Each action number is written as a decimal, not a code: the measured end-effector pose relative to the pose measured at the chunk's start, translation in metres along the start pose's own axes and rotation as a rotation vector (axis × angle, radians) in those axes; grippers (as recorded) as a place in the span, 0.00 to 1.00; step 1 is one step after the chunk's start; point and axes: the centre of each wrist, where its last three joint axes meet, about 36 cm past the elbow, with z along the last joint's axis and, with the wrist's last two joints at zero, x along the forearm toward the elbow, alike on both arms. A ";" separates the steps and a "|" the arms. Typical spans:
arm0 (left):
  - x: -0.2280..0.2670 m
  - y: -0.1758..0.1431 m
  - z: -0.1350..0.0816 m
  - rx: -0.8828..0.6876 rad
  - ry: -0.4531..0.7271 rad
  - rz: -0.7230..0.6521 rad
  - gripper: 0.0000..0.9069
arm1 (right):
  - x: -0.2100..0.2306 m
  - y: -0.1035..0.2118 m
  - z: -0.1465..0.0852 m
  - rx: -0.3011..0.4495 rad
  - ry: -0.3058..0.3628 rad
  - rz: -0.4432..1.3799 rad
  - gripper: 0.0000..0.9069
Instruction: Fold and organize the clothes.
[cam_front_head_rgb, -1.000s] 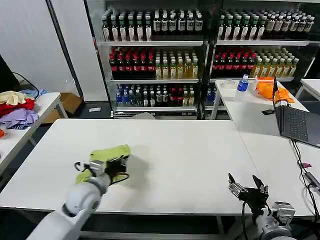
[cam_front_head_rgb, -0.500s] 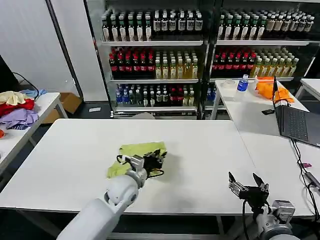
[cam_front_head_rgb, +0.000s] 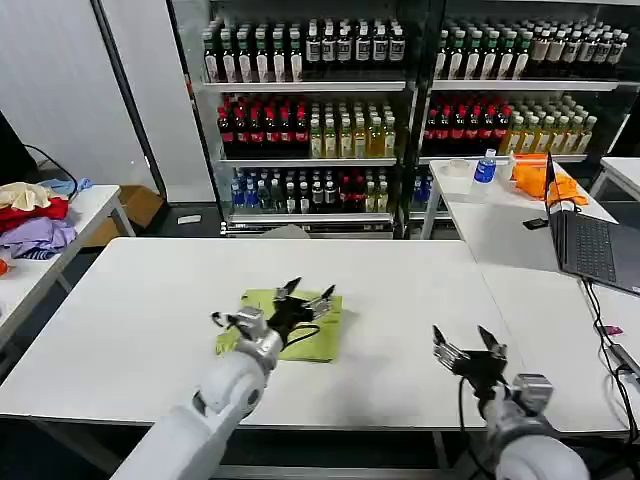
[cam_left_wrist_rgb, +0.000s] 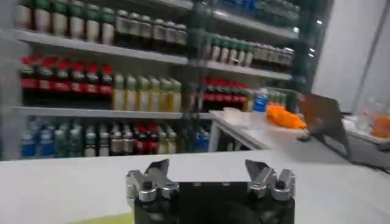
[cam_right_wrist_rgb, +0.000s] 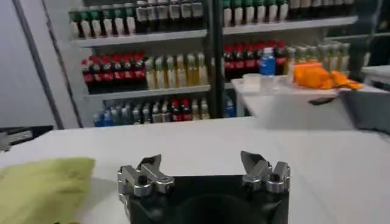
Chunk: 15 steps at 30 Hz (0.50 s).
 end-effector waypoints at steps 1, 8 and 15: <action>0.008 0.005 0.001 0.008 -0.007 -0.016 1.00 | -0.007 0.004 0.001 -0.003 0.001 -0.012 1.00; 0.055 0.032 0.004 0.069 -0.049 -0.122 1.00 | -0.063 0.037 0.002 -0.018 0.014 -0.097 1.00; 0.096 0.049 0.010 0.106 -0.067 -0.214 1.00 | -0.121 0.071 -0.001 -0.009 0.040 -0.166 1.00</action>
